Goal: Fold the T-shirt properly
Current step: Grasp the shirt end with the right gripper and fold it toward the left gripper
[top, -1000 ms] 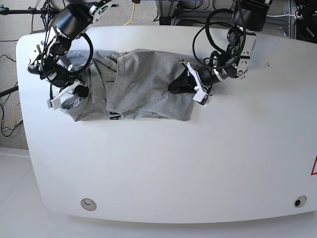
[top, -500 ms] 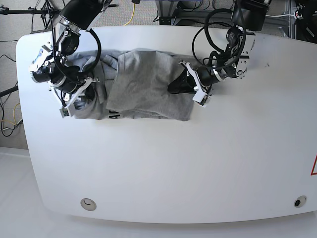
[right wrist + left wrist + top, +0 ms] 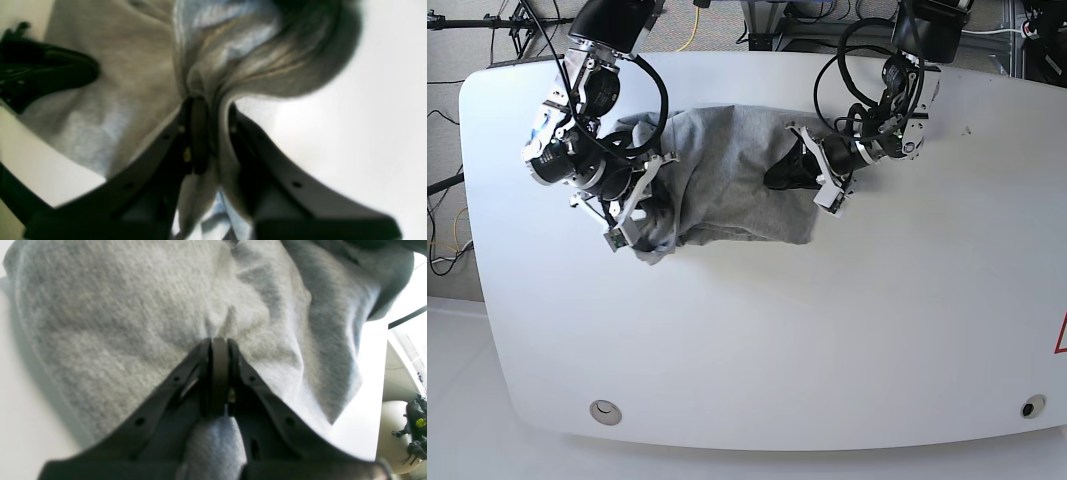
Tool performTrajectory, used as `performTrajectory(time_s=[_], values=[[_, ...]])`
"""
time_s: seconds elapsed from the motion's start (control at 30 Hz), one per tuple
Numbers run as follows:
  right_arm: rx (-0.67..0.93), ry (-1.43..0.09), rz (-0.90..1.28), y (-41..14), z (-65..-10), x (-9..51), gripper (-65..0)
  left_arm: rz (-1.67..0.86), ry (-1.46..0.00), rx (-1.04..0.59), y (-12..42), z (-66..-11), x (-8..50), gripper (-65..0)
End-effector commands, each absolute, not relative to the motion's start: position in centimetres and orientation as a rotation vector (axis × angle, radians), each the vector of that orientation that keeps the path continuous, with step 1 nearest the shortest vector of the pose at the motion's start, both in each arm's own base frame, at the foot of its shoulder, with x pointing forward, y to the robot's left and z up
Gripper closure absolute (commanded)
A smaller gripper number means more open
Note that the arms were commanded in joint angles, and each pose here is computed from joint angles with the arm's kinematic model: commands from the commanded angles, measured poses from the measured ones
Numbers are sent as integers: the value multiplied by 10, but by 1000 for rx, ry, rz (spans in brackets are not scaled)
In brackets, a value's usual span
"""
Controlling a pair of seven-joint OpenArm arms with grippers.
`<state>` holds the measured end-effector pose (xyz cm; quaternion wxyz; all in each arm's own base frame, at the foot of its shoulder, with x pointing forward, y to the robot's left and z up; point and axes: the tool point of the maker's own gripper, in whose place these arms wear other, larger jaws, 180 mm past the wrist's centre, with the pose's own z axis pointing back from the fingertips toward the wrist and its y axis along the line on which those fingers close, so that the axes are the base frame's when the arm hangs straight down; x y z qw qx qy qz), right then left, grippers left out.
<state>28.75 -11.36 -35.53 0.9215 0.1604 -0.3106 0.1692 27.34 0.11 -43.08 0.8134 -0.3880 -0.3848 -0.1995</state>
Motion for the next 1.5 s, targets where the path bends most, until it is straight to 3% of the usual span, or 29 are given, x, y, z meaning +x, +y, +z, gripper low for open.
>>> performTrajectory(time_s=[0.0,0.67,1.47], values=[[350,-697,399,-100,-340,297,0,-470,-754,-761,7,-446,267,0],[467,-745,665,-1,-311,289,0,-478,-777,-758,6,-440,278,0],[535,-616,701,35,-357,279,0,-469,-789,-770,1,-436,280,0]])
